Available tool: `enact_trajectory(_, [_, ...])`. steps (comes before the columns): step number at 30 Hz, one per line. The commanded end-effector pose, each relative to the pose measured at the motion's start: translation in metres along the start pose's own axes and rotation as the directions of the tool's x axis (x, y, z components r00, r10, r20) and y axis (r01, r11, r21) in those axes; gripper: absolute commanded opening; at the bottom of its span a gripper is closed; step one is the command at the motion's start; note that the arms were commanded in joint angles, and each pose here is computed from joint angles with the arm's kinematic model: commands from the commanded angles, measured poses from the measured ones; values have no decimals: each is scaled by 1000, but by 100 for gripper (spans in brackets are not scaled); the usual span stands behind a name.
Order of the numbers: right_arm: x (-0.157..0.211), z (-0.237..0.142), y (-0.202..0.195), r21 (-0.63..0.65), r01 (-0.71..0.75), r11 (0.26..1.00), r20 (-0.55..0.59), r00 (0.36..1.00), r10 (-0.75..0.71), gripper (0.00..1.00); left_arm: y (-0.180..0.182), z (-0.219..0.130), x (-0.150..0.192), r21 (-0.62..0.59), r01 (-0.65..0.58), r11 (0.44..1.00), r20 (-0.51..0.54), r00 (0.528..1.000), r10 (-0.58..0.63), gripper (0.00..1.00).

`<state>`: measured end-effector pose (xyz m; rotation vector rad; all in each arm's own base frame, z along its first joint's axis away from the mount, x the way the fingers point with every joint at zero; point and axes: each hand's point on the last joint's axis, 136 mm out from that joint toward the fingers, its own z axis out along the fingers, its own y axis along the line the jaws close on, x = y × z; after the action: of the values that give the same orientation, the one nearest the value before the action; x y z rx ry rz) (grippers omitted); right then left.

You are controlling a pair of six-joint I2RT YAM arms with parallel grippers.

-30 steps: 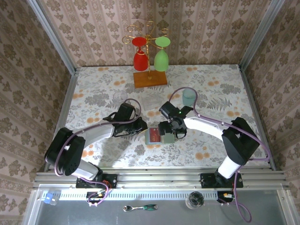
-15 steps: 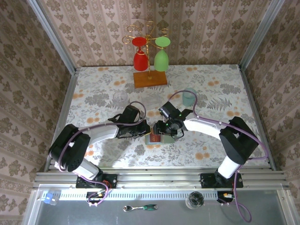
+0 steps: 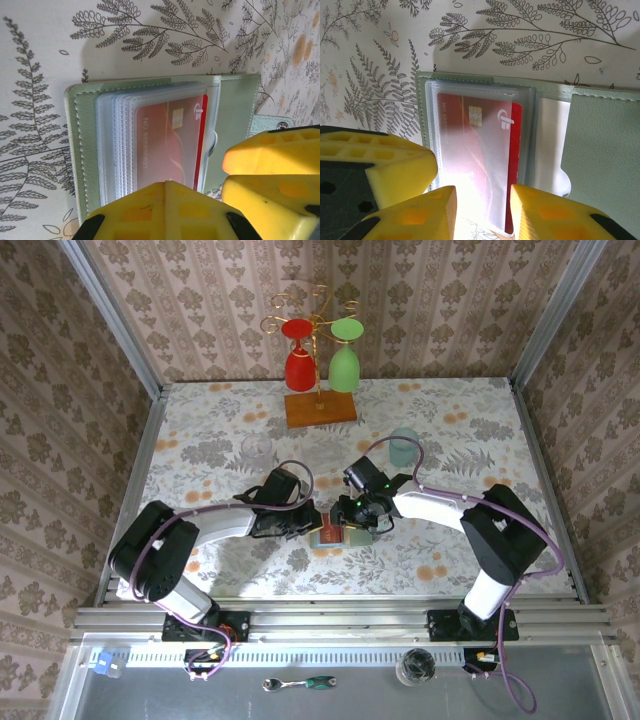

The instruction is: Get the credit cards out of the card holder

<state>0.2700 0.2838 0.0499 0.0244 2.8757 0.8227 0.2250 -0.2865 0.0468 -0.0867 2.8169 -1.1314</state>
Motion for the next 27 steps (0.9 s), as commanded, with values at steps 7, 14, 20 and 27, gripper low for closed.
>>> enact_trajectory(7, [3, 10, -3, -27, -30, 999, -31, 999, 30, 29, 10, 6, 8, -19, 17, 1000, -30, 999, -18, 0])
enact_trajectory(14, [4, 13, -4, -32, -33, 999, -37, 999, 32, 27, 22, 10, 11, -55, 25, 998, -40, 999, -27, 0])
enact_trajectory(20, [4, 15, -6, -31, -37, 999, -39, 999, 36, 26, 27, 8, 12, -78, 25, 997, -41, 999, -28, 0])
enact_trajectory(27, [6, 19, -7, -32, -40, 999, -47, 998, 38, 24, 29, 7, 12, -81, 25, 996, -41, 999, -29, 0])
